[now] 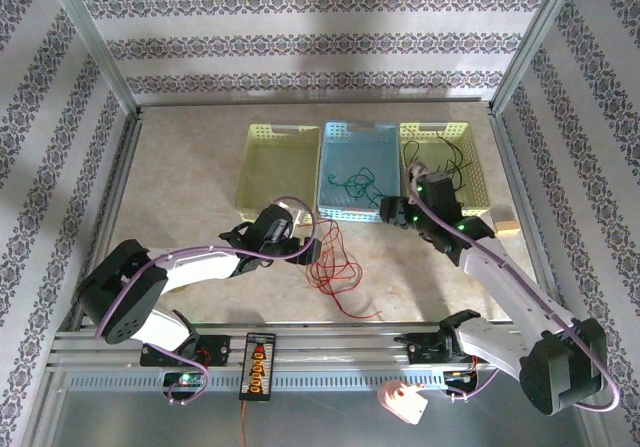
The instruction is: Untangle the cables
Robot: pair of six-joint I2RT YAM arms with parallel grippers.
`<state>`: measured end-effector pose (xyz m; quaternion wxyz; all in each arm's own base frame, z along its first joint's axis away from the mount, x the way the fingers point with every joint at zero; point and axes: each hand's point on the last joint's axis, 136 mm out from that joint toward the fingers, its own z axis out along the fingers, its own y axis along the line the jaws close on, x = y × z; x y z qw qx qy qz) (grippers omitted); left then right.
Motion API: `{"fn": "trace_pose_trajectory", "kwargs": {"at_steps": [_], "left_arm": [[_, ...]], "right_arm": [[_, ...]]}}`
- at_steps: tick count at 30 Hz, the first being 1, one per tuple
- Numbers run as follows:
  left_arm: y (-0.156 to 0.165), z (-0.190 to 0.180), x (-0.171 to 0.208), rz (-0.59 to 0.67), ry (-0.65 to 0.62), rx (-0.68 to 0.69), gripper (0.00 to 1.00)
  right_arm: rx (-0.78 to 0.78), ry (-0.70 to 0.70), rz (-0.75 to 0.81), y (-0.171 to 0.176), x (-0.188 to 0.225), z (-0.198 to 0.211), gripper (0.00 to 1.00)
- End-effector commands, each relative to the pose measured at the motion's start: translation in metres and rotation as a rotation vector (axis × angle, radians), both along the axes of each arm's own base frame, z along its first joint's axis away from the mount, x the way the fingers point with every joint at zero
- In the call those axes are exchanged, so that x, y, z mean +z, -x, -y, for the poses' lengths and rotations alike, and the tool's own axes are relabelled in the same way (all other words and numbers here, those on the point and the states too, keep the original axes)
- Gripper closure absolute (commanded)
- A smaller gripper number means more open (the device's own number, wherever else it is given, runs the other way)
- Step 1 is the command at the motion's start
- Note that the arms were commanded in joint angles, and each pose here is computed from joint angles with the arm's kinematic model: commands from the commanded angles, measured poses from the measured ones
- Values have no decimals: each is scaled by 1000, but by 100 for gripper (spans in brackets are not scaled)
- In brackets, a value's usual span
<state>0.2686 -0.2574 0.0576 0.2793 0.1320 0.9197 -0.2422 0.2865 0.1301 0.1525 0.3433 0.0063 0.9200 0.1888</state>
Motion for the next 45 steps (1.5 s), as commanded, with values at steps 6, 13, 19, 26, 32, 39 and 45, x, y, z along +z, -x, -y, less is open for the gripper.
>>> {"fn": "trace_pose_trajectory", "kwargs": {"at_steps": [6,13,19,26,32,39,45], "left_arm": [[22,20,-1,-50,21,-140,24],[40,16,-14,-114,13,-168,39],[41,24,-20,-136,16,-178,66],[39,22,-15,-113,1,-168,95],[38,12,21,-14,34,-149,100],[38,-11,102,206,84,-122,100],[30,-45,164,371,69,-42,100]], "right_arm": [[45,-24,-86,25,-28,-20,42],[175,-25,-163,34,-50,-51,42],[342,117,-281,47,-89,-86,42],[392,261,-300,37,-110,-114,43],[341,347,-362,34,-137,-109,43],[293,429,-444,45,-161,-84,44],[240,397,-482,55,-168,-61,44]]}}
